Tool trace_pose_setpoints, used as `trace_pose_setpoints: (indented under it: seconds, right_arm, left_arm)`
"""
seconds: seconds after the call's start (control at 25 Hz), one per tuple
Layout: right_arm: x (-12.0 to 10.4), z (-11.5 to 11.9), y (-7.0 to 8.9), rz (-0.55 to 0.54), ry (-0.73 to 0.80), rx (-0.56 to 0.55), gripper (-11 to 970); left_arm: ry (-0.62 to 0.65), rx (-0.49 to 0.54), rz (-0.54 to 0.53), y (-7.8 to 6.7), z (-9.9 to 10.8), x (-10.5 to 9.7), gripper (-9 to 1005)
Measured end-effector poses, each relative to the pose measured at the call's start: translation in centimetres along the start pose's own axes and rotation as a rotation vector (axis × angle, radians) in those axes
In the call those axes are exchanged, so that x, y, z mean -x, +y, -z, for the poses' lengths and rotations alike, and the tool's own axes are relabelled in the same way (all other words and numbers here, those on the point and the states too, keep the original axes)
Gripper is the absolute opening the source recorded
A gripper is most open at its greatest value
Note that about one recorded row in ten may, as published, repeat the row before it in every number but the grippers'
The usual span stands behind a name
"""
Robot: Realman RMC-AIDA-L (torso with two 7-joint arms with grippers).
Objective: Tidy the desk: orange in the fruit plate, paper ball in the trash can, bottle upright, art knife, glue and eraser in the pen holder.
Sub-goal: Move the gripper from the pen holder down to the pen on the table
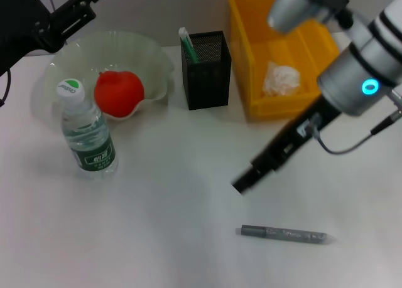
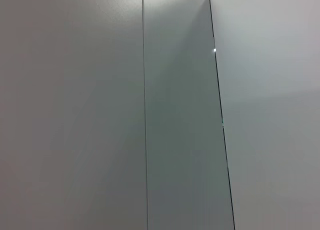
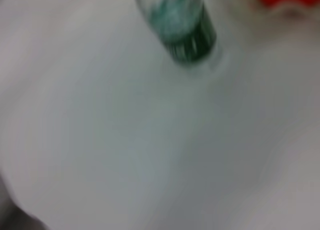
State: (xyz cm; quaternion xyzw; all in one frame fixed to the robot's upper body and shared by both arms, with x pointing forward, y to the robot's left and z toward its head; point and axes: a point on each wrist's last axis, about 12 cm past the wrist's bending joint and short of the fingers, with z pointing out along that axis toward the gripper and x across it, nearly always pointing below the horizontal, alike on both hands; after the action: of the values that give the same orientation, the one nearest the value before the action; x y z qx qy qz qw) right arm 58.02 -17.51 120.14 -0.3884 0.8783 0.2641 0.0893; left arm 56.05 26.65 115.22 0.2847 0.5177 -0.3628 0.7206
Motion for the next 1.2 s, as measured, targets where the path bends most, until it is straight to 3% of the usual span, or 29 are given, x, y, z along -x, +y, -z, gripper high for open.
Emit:
trace_pose_setpoints:
  seconds: [0.2, 0.36, 0.48, 0.6, 0.8, 1.04, 1.2]
  right_arm:
    - [0.1, 1.6, -0.7, -0.157, -0.197, 0.241, 724]
    - [-0.3, 2.4, -1.0, -0.203, -0.179, 0.259, 724]
    - [-0.6, 2.2, -0.6, -0.118, -0.169, 0.265, 724]
    - [-1.1, 1.6, -0.2, 0.059, -0.206, 0.276, 723]
    - [-2.8, 0.8, 0.1, 0.326, -0.452, 0.389, 723]
    - [-4.8, 0.1, -1.7, 0.41, -0.755, 0.324, 723]
    - [-5.5, -0.3, -3.0, 0.394, -0.784, 0.207, 723]
  left_arm:
    - [-0.001, 0.0, 0.0, 0.0, 0.0, 0.1, 726]
    - [-0.002, -0.006, -0.002, 0.1, -0.2, 0.2, 726]
    - [-0.002, -0.007, -0.004, 0.1, -0.2, 0.2, 726]
    - [-0.001, -0.008, -0.007, 0.1, -0.3, 0.2, 726]
    - [-0.001, -0.007, -0.009, 0.1, -0.3, 0.2, 726]
    - [-0.009, 0.001, -0.026, -0.1, -0.1, -0.1, 726]
    - [-0.01, 0.002, -0.027, -0.1, -0.1, -0.1, 726]
